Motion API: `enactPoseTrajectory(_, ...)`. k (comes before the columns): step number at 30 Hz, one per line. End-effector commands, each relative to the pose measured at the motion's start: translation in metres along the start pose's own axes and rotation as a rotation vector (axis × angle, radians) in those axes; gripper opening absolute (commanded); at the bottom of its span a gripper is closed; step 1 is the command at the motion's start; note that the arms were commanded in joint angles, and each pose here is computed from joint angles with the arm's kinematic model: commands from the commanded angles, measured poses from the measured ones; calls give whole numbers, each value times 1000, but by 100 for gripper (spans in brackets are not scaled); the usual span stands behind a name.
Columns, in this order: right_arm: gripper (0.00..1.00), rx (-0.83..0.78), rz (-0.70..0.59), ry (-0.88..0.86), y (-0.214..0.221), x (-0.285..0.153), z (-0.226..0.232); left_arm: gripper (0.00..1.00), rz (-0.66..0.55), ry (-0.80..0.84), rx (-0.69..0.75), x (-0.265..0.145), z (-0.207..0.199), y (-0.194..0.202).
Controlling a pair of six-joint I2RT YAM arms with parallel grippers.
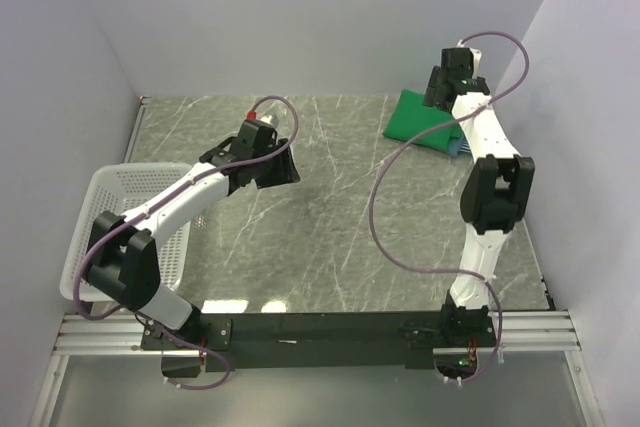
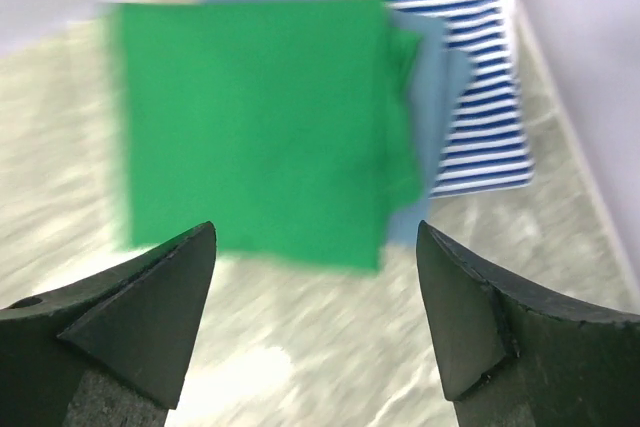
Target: Fold and stack the tank tops
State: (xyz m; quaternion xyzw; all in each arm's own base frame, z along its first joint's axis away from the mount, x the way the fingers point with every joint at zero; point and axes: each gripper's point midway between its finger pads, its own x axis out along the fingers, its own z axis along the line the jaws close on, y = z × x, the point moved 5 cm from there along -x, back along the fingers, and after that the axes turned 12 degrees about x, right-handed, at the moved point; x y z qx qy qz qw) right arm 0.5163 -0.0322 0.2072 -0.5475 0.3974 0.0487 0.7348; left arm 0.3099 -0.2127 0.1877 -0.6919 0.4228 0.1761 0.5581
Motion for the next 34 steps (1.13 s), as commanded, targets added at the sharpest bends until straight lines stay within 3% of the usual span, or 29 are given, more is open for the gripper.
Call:
enactPoseTrajectory(1,87,145,-124,-238,-33,-90,32,58,-104,36,-15,-20,-7,-16)
enactPoseTrajectory(6,88,132,-53,-420,47,-139,59,59,-156,20,-16,-35,1,-7)
enactPoseTrajectory(10,89,142,-7,-497,118,-180,33,58,-220,3,-39,-50,8,1)
enactPoseTrajectory(16,90,154,4,-610,179,-221,-17,59,-256,21,-11,-63,12,40)
enactPoseTrajectory(26,92,234,-9,-658,214,-255,-76,57,-251,93,-25,-72,1,80)
enactPoseTrajectory(28,92,267,-2,-729,216,-265,-75,57,-258,100,-29,-75,0,81)
enactPoseTrajectory(34,94,307,-78,-727,203,-277,-87,57,-266,117,-37,-79,-3,81)
